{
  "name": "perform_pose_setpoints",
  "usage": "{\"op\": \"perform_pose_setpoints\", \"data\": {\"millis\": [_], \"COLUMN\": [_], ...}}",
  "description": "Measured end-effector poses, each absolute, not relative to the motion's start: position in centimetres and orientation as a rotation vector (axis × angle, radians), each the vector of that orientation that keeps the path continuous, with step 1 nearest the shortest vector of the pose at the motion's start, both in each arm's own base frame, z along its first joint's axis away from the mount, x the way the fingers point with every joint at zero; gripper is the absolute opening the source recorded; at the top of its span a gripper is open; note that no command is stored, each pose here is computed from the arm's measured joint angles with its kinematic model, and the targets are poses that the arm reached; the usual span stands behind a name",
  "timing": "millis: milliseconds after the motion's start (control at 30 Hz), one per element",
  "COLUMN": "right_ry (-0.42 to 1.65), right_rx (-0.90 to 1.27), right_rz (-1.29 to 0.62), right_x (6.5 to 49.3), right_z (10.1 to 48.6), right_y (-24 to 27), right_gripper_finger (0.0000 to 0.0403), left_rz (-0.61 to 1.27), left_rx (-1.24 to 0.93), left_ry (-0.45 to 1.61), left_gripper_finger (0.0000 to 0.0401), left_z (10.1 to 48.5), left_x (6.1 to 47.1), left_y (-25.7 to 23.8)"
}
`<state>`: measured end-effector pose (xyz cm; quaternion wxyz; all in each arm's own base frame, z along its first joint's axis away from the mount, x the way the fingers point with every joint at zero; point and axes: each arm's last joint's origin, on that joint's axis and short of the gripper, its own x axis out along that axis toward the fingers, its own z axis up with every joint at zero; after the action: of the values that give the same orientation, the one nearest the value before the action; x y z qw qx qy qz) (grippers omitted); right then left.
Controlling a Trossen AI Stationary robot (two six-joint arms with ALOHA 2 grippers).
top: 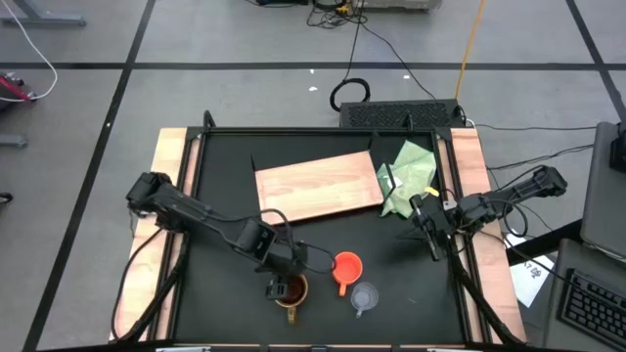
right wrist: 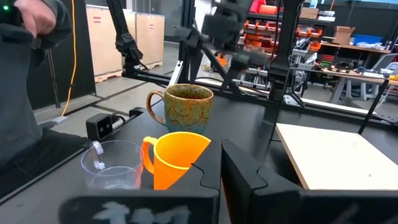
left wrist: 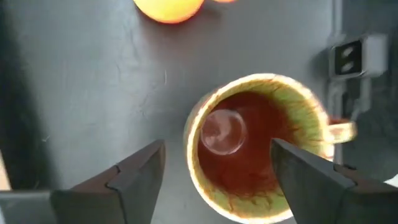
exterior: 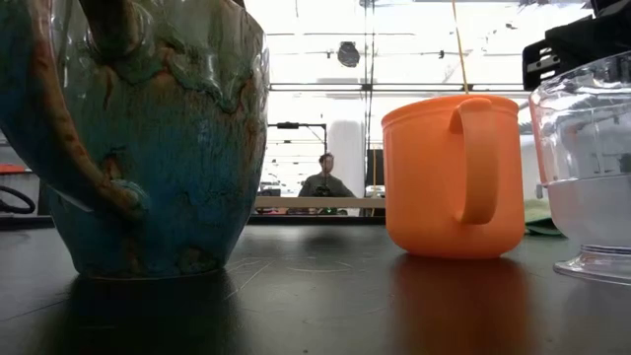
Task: Stack small to large cups/mugs on shelf
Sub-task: Put the dark green mug on the shelf
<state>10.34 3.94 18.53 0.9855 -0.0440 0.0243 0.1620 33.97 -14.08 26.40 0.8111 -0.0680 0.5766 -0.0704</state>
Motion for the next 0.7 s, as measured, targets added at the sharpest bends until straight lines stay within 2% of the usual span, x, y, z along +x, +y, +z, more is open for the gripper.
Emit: {"op": "perform_pose_setpoints", "data": {"millis": [233,700], "right_ry": [0.049,0.066], "right_rx": [-0.088,-0.091], "right_rz": [0.325,0.326], "right_x": [10.3,10.3], "right_z": [18.5,18.4], "right_y": [3.9,3.9], "right_gripper_finger": [0.0000,0.0000], "left_rz": [-0.119,-0.121], "left_rx": [-0.097,-0.047], "left_ry": [1.327,1.360], "left_gripper_finger": [0.0294,0.0294], "left_z": [23.9,22.9], "left_x": [34.7,35.0], "left_y": [-13.8,-13.6]}}
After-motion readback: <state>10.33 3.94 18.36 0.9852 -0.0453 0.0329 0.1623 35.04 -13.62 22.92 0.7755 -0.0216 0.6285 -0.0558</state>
